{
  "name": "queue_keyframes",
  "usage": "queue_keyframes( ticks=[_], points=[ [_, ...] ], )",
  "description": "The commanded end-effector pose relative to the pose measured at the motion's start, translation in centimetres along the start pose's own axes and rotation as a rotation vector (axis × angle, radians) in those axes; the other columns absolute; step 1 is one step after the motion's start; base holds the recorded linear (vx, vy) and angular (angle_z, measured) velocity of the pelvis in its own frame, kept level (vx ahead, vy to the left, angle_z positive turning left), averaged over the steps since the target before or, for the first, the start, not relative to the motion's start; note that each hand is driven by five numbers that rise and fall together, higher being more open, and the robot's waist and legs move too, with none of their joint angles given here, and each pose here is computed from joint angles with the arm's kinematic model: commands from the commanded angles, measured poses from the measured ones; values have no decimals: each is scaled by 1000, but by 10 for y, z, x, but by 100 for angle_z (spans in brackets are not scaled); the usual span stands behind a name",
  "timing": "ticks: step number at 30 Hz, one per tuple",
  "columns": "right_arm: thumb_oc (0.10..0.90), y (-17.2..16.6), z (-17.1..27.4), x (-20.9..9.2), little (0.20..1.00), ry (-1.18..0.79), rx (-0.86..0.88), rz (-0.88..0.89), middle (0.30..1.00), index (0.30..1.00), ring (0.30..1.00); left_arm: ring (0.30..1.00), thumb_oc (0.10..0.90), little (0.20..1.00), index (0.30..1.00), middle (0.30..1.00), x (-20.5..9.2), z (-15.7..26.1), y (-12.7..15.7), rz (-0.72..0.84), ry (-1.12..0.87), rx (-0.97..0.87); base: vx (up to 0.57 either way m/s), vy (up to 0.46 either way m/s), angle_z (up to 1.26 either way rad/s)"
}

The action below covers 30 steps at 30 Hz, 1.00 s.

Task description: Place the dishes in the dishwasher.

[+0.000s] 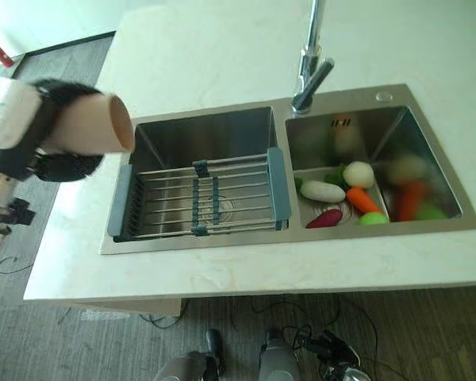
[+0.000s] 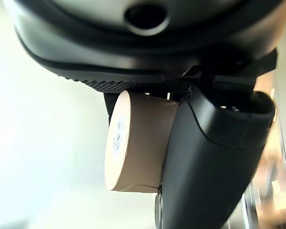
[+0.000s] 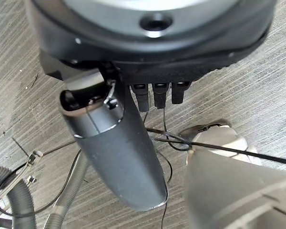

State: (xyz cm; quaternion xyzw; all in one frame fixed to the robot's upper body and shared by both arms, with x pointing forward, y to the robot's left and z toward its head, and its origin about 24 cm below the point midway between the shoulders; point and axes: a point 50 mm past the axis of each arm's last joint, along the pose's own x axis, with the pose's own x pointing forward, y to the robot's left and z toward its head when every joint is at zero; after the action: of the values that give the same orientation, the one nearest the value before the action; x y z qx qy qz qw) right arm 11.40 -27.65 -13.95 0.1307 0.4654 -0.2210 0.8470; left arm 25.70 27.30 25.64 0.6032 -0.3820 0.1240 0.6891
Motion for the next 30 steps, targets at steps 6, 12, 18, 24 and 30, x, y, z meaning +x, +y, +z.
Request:
queue_keyframes(
  ticks=[6, 12, 18, 24, 30],
  points=[
    [800, -11, -2, -4, 900, -22, -140, 18, 900, 900, 900, 300, 400, 300, 300, 300, -22, -27, 53, 676, 245, -293, 73, -69, 2],
    [800, -1, -11, -2, 900, 53, -322, 95, 900, 900, 900, 300, 400, 300, 300, 300, -79, -43, 49, 811, 442, -227, 45, -58, 26],
    [800, 3, -23, -5, 900, 31, -226, 56, 900, 900, 900, 300, 400, 300, 300, 300, -80, -31, 23, 709, 421, -354, -159, 190, 237],
    [800, 2, -8, 0, 900, -8, -124, 1, 900, 900, 900, 300, 400, 300, 300, 300, -83, -21, 23, 645, 362, -327, -65, 678, 77],
    [800, 41, -14, 2, 900, 9, -177, 109, 900, 900, 900, 300, 400, 300, 300, 300, -80, -24, 33, 550, 317, -233, -27, 424, -9]
  ],
)
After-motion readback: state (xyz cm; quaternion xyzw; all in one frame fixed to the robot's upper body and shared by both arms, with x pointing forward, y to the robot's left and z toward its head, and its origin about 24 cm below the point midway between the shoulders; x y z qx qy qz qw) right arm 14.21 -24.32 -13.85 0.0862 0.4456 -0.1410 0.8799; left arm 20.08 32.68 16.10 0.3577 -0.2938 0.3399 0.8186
